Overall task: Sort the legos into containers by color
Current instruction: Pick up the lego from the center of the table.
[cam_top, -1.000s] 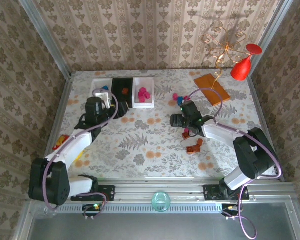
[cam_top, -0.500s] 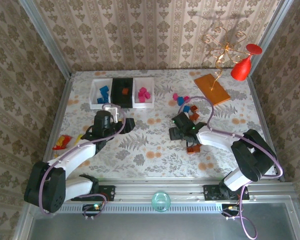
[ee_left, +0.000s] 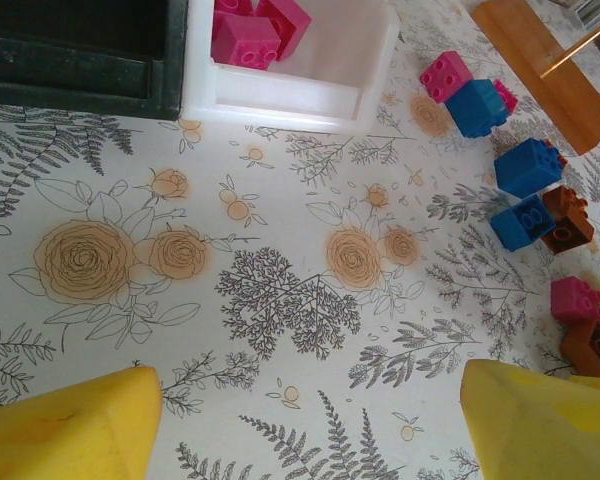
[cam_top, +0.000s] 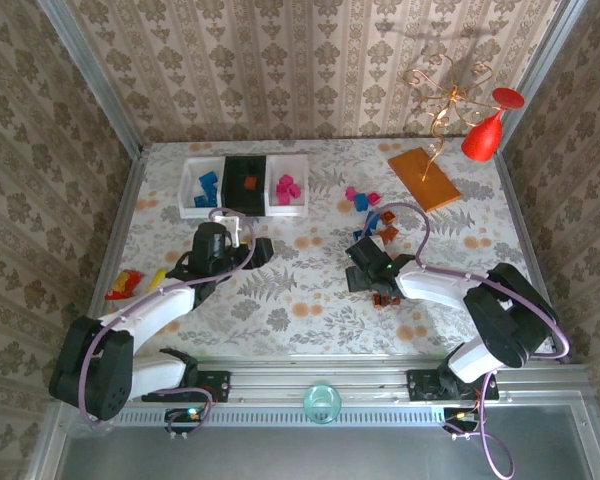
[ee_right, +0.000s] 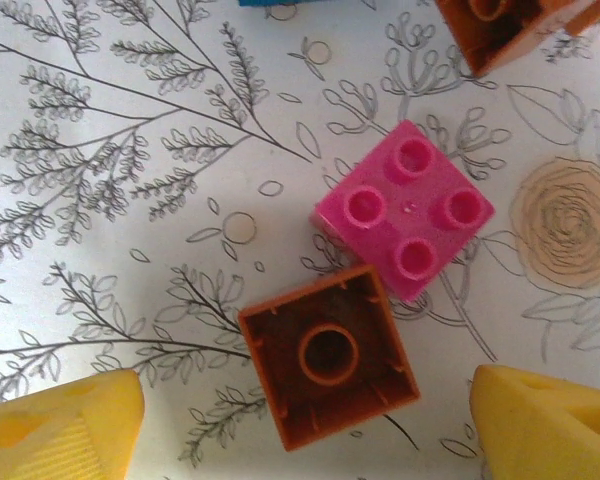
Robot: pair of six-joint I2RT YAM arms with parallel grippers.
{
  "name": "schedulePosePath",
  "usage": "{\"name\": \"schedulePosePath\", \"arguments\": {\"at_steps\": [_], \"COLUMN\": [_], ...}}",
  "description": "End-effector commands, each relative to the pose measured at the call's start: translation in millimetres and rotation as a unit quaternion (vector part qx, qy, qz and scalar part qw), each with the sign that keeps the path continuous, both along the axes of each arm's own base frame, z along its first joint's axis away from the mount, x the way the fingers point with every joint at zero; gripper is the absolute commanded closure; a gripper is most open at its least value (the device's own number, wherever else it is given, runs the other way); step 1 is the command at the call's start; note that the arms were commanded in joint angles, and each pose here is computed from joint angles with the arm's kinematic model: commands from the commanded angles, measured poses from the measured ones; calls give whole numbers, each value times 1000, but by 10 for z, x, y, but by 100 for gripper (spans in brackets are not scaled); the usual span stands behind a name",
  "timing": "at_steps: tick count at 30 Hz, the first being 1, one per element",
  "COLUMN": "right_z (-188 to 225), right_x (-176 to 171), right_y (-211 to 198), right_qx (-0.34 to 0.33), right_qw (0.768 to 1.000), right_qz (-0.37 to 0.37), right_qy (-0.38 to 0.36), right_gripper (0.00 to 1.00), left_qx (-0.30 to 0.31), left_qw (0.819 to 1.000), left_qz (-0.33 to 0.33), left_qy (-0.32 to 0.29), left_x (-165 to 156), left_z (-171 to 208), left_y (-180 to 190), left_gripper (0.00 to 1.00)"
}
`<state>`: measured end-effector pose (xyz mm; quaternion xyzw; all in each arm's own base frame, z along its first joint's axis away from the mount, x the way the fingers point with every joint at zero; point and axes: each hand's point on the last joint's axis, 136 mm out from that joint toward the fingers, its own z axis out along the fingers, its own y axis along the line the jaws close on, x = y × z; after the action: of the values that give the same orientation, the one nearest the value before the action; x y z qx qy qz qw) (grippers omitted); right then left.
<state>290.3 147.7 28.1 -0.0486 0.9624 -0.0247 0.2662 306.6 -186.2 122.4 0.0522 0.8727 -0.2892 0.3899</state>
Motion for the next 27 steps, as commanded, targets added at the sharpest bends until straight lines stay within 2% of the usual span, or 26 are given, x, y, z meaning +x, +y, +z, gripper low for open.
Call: {"name": "schedulePosePath", "arguments": {"at_steps": [1,7,15,27], "right_z": [-41,11,-43,-81], "right_x": [42,50,73,391], "right_y": [108,266,501,545], "right_qx": [19,35,69,44], "right_qw": [1000,999,995,998], "right_qz": [14,41,72,41], "right_qy": [3,2,1,-27], "right_gripper": [14,23,42,45], "left_qx": [-1,4,5,12], "left_qw": [1000,1000,1000,1000], "left_qz": [5,9,12,20], "left_qy": [-4,-3,-5,-14], "left_x": [9,0,-14,-74], "left_z": [-1,-18,-26,21], "left_y": [-3,19,41,116], "left_gripper": [20,20,20,20]}}
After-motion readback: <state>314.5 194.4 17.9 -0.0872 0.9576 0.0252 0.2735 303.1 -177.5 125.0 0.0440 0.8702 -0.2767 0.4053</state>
